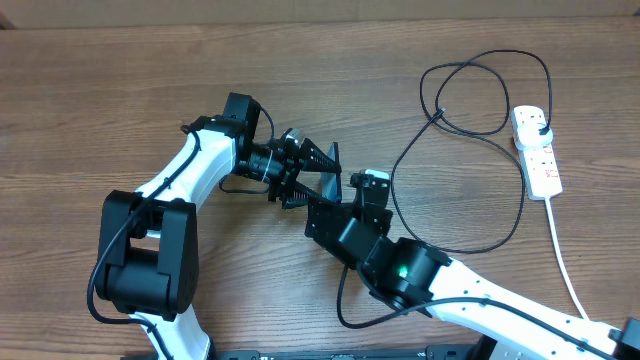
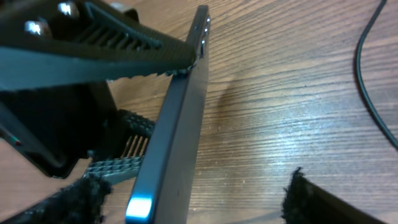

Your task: Plug charger to phone and switch on socket

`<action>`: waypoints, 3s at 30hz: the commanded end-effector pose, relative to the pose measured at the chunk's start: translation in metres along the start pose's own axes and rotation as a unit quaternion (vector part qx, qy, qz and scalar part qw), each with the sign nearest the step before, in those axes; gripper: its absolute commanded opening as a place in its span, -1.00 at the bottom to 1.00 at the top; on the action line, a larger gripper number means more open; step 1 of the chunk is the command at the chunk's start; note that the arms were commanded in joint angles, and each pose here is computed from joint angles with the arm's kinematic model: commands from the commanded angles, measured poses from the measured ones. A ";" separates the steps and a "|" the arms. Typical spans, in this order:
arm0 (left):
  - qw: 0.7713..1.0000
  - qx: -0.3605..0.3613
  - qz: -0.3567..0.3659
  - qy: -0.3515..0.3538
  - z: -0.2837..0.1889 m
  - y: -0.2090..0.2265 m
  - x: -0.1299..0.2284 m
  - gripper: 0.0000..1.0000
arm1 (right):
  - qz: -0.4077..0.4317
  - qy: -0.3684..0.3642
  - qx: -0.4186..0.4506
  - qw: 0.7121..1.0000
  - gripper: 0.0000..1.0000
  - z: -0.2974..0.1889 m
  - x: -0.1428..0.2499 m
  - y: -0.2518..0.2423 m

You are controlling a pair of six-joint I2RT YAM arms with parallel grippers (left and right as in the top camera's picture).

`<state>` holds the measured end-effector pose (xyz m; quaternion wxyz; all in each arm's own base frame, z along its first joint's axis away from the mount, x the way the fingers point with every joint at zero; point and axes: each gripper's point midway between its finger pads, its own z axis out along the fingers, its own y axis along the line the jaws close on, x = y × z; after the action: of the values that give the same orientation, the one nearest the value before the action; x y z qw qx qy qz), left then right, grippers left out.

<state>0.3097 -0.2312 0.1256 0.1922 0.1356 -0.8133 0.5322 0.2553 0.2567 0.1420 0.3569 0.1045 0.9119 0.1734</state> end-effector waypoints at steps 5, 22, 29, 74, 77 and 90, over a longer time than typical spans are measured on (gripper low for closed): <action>1.000 0.026 0.004 0.011 -0.003 -0.014 0.001 0.28 | 0.018 -0.025 -0.020 0.999 0.40 -0.003 -0.014 0.016; 1.000 0.026 0.004 0.011 -0.003 -0.014 0.001 0.29 | 0.012 -0.022 -0.014 1.000 -0.27 0.015 -0.005 0.019; 1.000 0.025 0.004 0.010 -0.003 -0.013 0.000 0.29 | 0.015 -0.024 -0.017 0.999 -0.50 0.015 -0.006 0.021; 0.997 0.045 0.040 -0.054 -0.055 -0.004 -0.021 1.00 | 0.066 -0.020 0.051 0.996 -0.92 0.006 -0.032 -0.032; 0.995 0.020 0.061 -0.070 -0.067 0.004 -0.015 1.00 | 0.120 -0.017 0.082 0.989 -0.93 0.002 -0.038 -0.054; 0.963 -0.034 0.216 -0.158 -0.125 -0.032 0.067 0.96 | 0.221 0.043 0.024 0.974 -0.93 -0.013 -0.051 -0.055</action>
<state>0.2914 -0.1403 0.2105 0.0072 0.0777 -0.8434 0.5316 0.2786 0.1736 0.1413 0.2779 0.2961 0.8961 0.1789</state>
